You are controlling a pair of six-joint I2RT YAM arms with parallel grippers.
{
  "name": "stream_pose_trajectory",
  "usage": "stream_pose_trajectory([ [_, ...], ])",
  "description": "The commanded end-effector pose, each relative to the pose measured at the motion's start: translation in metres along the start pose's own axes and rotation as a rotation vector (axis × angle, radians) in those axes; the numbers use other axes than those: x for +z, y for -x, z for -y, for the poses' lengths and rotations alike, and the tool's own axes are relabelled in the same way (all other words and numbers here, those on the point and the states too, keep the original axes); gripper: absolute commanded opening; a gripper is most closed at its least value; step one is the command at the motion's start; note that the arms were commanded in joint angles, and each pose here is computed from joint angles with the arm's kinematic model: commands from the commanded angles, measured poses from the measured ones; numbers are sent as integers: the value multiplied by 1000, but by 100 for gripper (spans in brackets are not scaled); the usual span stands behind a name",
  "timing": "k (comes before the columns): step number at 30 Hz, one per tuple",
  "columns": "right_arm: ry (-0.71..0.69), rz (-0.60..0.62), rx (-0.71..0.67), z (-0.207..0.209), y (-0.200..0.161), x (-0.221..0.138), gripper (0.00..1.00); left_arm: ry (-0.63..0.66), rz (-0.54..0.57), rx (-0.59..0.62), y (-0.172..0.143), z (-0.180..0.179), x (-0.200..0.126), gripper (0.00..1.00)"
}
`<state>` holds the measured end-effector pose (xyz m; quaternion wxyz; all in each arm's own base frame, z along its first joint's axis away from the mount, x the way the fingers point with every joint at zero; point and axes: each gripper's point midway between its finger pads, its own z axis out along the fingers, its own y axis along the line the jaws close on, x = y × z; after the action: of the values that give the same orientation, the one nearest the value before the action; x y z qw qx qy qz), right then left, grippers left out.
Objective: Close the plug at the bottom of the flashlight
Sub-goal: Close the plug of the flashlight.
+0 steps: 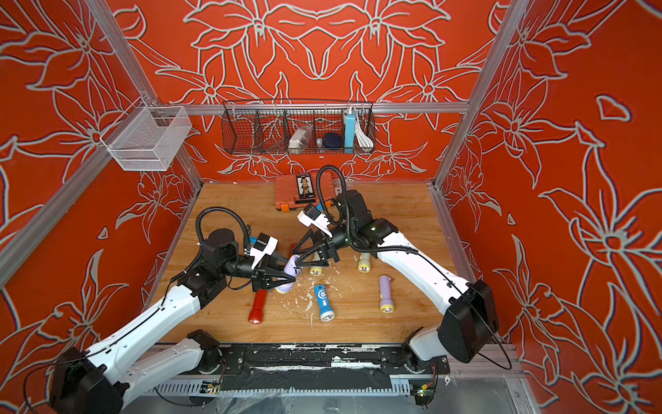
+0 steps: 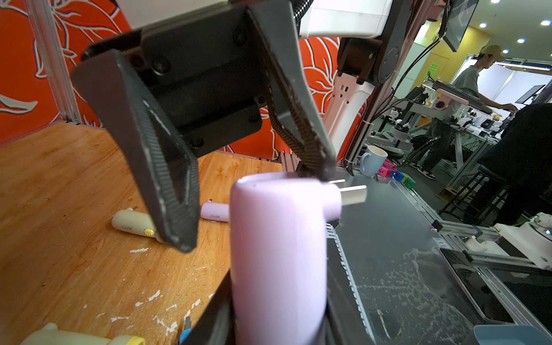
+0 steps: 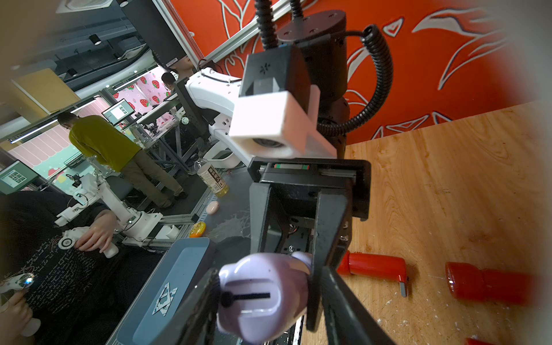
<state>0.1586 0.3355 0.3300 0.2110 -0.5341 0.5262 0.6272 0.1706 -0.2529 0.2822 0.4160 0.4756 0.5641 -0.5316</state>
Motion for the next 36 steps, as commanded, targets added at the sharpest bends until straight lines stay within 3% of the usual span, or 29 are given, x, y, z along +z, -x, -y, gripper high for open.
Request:
stream_pose_trajectory([
  [1,3,-3,-32,1,1,1,56,-27,34,90,23,11,-2,0],
  [7,18,-9,-3,6,-5,4,42,-28,38,106,26,13,-3,0],
  [23,65,-47,95,19,-43,36,24,4,85,225,54,27,-11,0],
  [36,78,-46,103,22,-43,40,1,-9,113,298,69,47,-19,0],
])
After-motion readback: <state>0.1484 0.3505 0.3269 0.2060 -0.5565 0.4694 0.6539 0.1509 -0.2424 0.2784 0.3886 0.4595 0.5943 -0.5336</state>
